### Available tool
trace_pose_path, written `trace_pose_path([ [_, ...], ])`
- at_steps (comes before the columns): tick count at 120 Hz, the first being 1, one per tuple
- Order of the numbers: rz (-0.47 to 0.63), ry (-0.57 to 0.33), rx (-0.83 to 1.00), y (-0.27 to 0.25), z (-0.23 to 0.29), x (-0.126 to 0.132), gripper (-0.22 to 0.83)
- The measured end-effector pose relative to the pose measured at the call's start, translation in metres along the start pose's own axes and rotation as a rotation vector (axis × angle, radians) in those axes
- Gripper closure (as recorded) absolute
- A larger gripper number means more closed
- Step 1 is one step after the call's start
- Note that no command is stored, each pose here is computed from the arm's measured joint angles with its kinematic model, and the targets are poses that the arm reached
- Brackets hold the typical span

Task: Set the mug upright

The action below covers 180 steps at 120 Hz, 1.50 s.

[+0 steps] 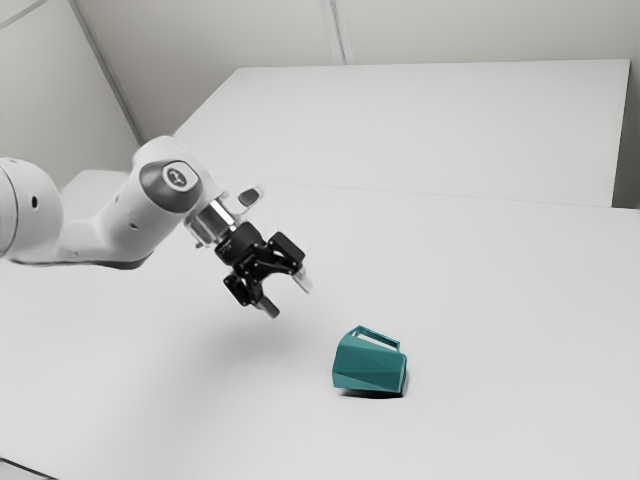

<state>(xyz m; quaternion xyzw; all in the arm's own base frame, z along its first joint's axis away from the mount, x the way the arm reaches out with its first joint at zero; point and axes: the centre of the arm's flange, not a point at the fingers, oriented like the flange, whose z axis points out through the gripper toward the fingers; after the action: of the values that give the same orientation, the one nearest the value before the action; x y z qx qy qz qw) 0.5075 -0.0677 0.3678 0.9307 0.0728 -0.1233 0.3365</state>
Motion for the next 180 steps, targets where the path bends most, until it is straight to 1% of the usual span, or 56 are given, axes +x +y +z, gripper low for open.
trace_pose_path([
  [18,0.016,-0.012,-0.036,-0.005,0.024,0.002,0.00],
  [33,0.054,-0.037,-0.050,0.004,0.058,0.007,0.00],
  [46,0.075,-0.042,-0.067,0.005,0.077,0.011,0.00],
  [71,0.114,-0.026,-0.086,0.009,0.105,0.023,0.00],
  [105,0.151,0.003,-0.111,0.013,0.125,0.032,0.00],
  [132,0.174,0.026,-0.151,0.023,0.131,0.032,0.00],
  [152,0.207,0.046,-0.166,0.031,0.118,0.017,0.00],
  [180,0.188,0.030,-0.186,0.021,0.128,0.005,0.00],
])
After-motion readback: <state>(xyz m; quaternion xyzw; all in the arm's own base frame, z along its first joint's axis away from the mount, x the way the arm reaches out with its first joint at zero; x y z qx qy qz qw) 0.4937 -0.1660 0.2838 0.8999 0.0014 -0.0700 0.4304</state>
